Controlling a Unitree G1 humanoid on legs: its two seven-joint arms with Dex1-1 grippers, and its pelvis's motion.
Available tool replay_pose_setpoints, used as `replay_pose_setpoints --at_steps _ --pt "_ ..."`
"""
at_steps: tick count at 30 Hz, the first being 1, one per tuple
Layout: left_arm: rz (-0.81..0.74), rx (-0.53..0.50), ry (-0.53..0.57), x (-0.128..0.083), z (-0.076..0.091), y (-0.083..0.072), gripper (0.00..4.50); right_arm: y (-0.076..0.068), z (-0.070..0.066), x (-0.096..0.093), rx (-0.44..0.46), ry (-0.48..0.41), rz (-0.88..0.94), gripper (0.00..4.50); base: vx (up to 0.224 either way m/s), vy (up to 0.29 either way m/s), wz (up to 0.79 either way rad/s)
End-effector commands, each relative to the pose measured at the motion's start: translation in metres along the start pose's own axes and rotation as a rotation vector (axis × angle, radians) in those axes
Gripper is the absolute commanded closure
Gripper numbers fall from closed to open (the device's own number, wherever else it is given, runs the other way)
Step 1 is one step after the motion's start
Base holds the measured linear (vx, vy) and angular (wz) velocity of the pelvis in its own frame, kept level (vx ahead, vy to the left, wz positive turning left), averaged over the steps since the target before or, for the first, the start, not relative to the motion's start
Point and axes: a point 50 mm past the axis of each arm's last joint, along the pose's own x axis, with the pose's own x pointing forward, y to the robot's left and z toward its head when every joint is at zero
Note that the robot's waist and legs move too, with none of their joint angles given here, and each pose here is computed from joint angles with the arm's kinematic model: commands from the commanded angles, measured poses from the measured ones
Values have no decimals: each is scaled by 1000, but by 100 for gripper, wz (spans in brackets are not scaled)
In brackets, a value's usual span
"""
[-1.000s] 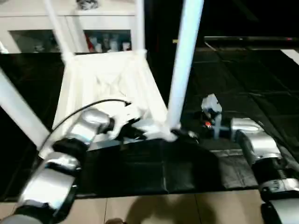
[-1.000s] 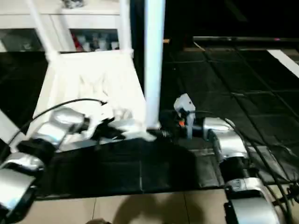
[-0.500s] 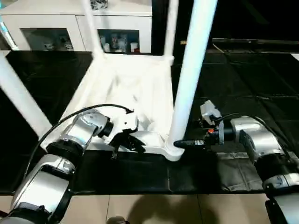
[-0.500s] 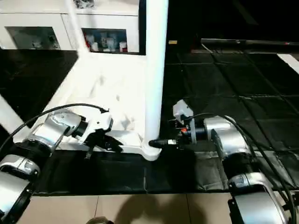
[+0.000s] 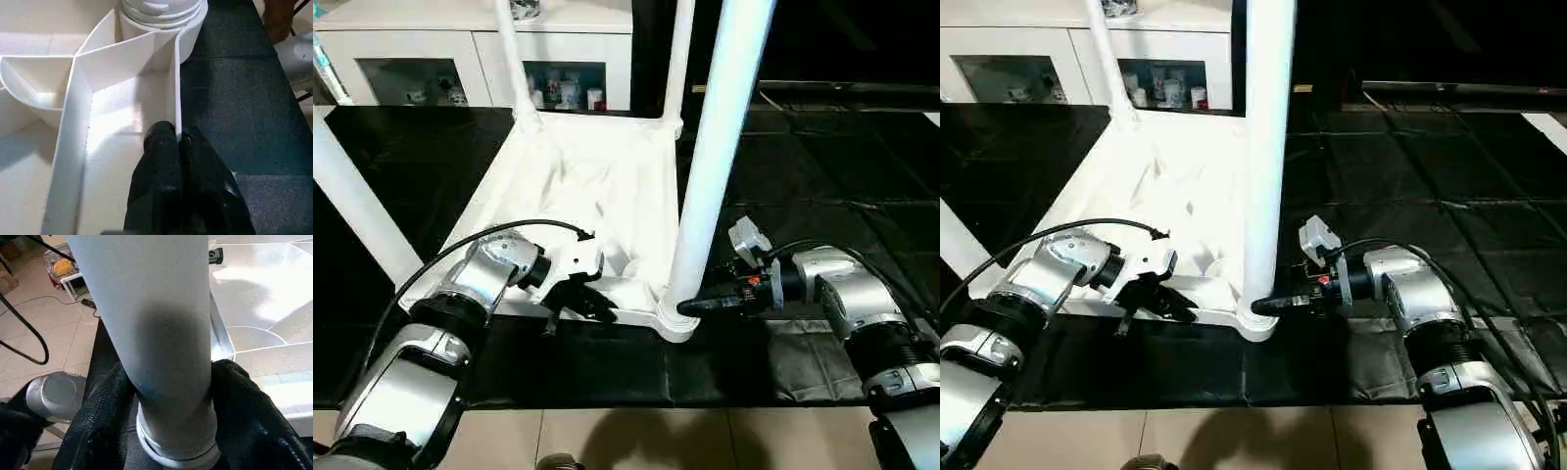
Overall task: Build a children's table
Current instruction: Rotate leg to tighten
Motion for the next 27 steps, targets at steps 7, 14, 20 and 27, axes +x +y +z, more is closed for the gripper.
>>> replay_pose_setpoints --at_steps 7,14,20,27 --pt "50 -44 -63 7 15 9 450 4 -2 6 31 -40 -27 250 0 0 0" --pt "265 -181 -131 30 32 27 450 -17 -12 38 179 -81 -438 251 0 0 0" --pt "432 -269 -183 47 54 40 450 -28 4 73 230 -134 -619 252 0 0 0" --pt "488 -306 -259 57 75 44 450 -33 21 88 241 -189 -737 183 0 0 0"
